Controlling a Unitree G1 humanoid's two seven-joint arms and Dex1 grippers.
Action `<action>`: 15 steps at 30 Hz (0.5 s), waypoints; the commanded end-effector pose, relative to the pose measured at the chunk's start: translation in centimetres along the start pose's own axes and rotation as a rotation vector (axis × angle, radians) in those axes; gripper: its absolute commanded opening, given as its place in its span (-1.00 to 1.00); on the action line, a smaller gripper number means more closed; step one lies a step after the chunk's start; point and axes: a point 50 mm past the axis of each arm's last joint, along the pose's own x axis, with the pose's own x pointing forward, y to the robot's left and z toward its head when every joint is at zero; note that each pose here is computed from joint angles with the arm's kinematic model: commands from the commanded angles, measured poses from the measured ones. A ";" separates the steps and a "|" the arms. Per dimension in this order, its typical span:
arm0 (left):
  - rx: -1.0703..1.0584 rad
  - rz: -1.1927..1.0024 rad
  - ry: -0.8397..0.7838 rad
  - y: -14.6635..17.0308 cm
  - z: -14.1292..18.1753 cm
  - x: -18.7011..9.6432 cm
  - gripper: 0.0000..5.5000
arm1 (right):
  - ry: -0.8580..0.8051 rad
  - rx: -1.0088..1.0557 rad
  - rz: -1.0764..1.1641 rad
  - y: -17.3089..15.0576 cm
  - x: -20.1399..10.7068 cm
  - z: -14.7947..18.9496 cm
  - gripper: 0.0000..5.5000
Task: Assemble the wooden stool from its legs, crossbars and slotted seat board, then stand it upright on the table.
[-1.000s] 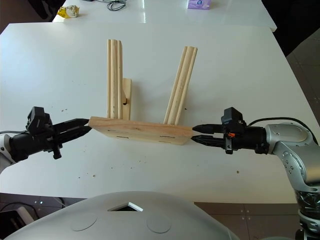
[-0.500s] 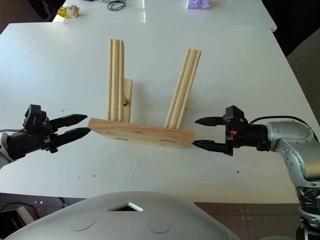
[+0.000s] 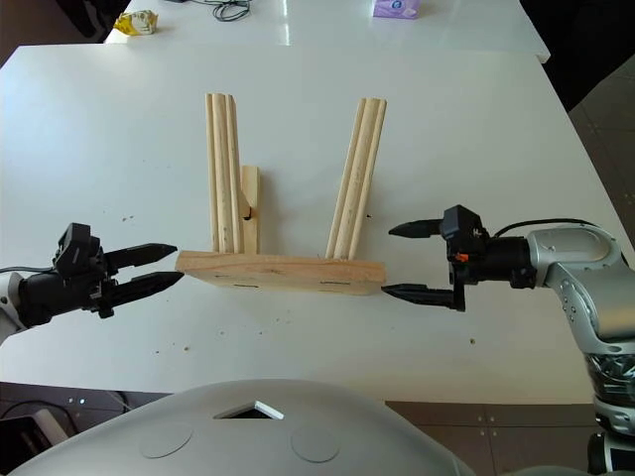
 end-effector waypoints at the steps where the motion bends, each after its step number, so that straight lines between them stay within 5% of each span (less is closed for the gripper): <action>1: 0.033 -0.007 -0.026 0.7 2.3 -0.8 0.29 | 0.040 -0.013 -0.010 0.2 -0.6 -0.3 0.96; 5: 0.031 -0.046 -0.010 0.4 2.8 -0.6 0.49 | 0.043 -0.011 -0.020 0.2 -0.7 -0.5 0.96; 10: 0.055 -0.127 0.213 -0.5 -1.0 -0.4 0.49 | 0.094 -0.010 0.021 1.4 0.3 -1.9 0.96; 15: 0.231 -0.029 0.211 1.6 -2.0 2.4 0.49 | 0.075 -0.039 -0.007 1.5 2.5 -2.2 0.96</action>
